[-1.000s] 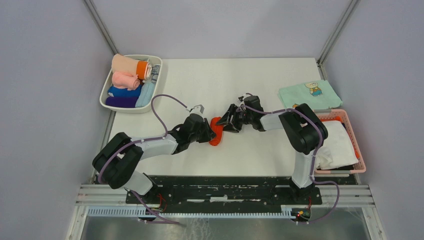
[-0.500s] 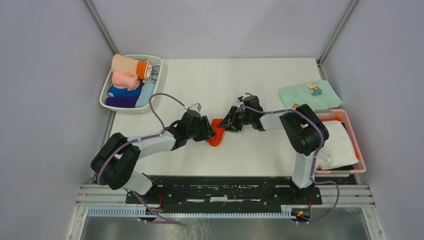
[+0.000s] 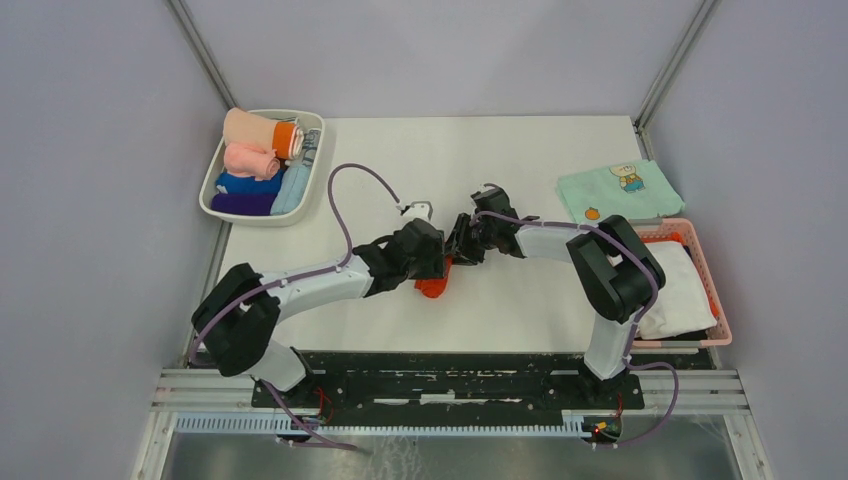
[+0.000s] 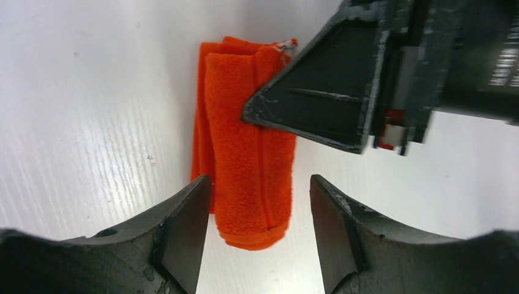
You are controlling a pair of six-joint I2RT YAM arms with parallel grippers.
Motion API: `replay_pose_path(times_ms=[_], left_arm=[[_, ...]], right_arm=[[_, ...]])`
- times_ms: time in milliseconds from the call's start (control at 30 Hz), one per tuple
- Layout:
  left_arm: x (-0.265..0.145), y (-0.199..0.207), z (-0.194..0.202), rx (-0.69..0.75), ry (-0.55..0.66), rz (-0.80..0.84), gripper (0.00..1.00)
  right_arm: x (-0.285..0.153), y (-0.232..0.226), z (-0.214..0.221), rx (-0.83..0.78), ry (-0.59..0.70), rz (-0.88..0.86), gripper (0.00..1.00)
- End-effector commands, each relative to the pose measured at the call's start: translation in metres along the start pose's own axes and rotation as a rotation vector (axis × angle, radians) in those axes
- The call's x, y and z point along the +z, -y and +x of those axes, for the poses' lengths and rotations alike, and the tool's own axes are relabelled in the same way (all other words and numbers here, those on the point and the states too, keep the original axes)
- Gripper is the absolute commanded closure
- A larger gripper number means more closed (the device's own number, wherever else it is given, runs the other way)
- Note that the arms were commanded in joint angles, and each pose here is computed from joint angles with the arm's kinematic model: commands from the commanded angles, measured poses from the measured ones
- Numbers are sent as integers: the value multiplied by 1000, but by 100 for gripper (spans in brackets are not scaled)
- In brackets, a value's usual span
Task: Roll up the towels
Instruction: Roll the towel at the center of the board.
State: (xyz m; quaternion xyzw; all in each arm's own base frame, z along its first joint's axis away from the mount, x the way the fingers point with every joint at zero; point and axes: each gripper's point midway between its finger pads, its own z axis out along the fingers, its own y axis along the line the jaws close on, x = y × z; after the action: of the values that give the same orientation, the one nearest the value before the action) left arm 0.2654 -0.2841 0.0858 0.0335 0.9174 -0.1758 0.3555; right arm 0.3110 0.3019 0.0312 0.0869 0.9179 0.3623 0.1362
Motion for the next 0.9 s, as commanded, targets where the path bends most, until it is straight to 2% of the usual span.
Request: replay_pose_path(times_ms=[0,167,500,867], left_arm=[[9,-10,-4,97,-3,-65,32],[14,-7,-4,109,-26,-31,26],[29,-6,9,1,-136,144,25],[44,-19,31,-75,-237,161,25]], right_arm=[[-6,12,0,-29,11,89,59],[-4,7,3,-39,-6,67,59],[-2,0,5,-58,-20,38,59],[1,-6,9,-72,-42,13,59]])
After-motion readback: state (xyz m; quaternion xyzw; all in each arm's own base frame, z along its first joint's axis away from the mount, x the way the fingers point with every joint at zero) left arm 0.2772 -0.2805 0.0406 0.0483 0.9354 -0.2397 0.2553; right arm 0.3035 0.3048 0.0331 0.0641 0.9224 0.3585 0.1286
